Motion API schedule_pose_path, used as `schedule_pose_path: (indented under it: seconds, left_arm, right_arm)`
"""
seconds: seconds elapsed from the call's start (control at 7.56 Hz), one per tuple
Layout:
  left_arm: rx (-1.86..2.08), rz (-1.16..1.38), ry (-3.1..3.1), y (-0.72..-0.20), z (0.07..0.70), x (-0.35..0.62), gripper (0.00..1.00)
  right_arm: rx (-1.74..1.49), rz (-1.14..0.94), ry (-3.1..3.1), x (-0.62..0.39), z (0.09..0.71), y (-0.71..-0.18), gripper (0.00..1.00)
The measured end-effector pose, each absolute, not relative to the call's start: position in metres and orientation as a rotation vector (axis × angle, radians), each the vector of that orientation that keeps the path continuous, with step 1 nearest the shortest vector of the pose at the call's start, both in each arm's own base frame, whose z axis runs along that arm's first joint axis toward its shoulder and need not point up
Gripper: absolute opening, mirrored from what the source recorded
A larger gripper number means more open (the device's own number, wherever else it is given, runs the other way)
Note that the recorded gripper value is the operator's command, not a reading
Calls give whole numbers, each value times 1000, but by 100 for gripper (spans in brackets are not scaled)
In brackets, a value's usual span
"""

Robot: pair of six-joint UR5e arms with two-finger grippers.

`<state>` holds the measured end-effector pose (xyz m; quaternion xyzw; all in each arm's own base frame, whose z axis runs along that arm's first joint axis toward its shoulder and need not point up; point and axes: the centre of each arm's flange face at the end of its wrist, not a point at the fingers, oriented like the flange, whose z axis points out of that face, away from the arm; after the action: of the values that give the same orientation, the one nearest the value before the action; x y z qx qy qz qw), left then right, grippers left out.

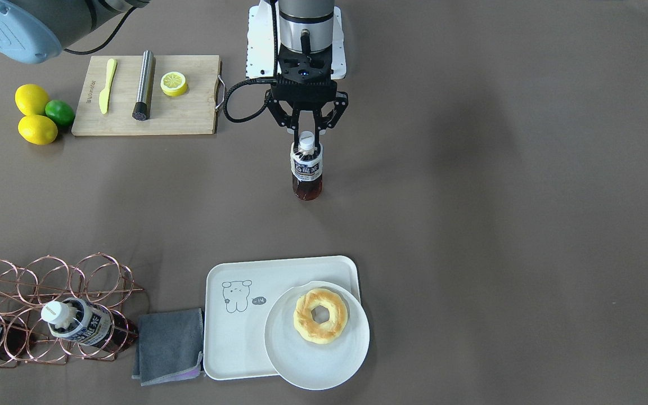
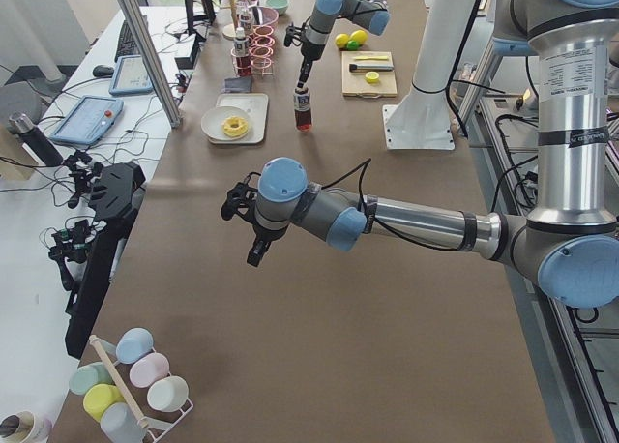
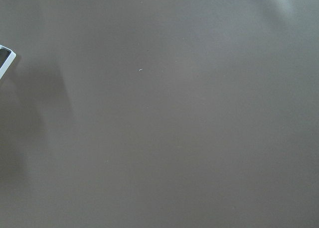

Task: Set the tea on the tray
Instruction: 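Carry the bottle with the right gripper and set it on the table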

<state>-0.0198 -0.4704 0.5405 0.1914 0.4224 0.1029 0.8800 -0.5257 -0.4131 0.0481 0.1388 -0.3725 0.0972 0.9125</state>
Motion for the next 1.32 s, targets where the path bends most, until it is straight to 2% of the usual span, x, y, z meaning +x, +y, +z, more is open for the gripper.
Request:
schedule_pose_path:
  seconds: [0.26, 0.4, 0.53, 0.66, 1.32]
  left_arm:
    - [399, 215, 881, -471, 540, -19, 99]
    - [399, 216, 881, -471, 540, -19, 99]
    - [397, 219, 882, -471, 540, -17, 99]
    - [396, 221, 882, -471, 540, -16, 99]
    - [400, 215, 886, -474, 533, -15, 99]
  right_arm:
    - [287, 199, -771, -527, 49, -413, 0]
    - [286, 198, -771, -527, 50, -412, 7]
    - [287, 195, -771, -527, 50, -412, 84]
    - [289, 192, -774, -528, 52, -413, 99]
    - [305, 197, -802, -518, 60, -422, 100]
